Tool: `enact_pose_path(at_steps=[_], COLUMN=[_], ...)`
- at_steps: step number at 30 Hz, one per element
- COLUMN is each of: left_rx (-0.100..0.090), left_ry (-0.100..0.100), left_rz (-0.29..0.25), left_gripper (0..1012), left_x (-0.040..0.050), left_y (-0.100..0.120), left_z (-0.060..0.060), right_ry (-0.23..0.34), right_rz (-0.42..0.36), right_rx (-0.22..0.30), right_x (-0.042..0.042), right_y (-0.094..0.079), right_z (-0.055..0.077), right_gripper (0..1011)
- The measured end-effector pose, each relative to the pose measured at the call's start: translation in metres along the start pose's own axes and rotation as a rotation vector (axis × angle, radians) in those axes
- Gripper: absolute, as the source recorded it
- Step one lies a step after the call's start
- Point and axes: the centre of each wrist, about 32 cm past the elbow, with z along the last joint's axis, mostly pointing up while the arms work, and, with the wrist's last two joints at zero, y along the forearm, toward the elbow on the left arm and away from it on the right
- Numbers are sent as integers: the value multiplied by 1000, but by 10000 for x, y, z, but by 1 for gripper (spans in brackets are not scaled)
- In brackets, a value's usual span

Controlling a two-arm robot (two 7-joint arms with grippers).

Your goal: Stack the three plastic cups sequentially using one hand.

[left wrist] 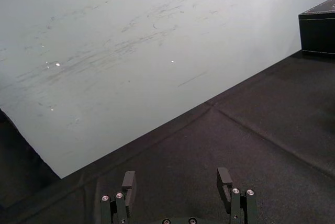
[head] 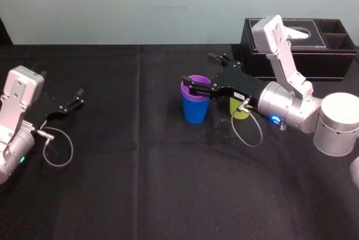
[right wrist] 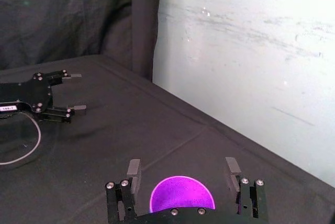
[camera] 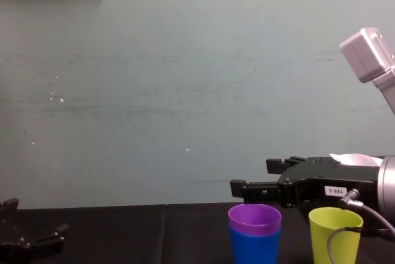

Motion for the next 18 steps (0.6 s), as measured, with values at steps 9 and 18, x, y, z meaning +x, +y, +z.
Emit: enact_pose_path(at_steps=[9, 18], left_rx=[0, 0], left_ry=[0, 0], left_rz=[0, 0], left_gripper=[1011, 1012], left_x=[0, 0], left_y=[0, 0], left_z=[0, 0], right_ry=[-10, -18], right_rz=[-38, -111], right_rx=[18, -9], right_x=[-124, -340], right_y=[-174, -599], right_z=[41, 95], right_gripper=[1003, 1003])
